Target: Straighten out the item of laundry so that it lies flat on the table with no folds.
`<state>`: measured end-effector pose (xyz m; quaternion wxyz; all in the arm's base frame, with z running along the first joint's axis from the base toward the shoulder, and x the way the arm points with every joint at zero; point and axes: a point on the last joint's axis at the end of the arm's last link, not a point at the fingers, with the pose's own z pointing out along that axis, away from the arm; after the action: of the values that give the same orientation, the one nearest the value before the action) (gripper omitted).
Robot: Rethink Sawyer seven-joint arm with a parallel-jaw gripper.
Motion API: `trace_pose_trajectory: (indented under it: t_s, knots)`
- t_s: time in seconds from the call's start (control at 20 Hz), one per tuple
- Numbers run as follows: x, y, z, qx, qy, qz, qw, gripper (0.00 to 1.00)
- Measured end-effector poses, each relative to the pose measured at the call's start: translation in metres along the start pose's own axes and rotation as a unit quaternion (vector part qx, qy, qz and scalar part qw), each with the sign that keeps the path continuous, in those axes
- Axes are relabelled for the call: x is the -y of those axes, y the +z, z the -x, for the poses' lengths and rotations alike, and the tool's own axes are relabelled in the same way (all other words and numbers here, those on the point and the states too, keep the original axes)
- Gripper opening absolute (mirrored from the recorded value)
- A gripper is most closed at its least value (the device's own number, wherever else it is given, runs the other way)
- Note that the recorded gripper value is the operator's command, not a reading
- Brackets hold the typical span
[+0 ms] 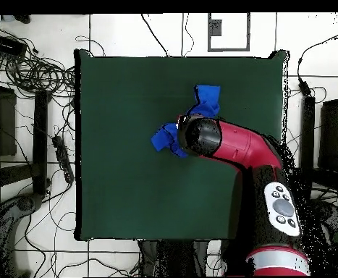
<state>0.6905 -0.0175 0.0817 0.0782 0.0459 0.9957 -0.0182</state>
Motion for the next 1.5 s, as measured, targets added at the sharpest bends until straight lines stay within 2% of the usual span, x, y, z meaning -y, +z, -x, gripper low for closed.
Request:
trace_pose_trajectory:
  t_s: [0.2, 0.45, 1.5]
  knots:
    - [0.016, -0.007, 0.002, 0.004, 0.012, -0.001, 0.9999, 0.00]
    - [0.024, -0.013, 0.003, 0.007, 0.017, -0.003, 0.9998, 0.00]
    - [0.017, -0.016, -0.004, 0.002, 0.014, -0.001, 0.9999, 0.00]
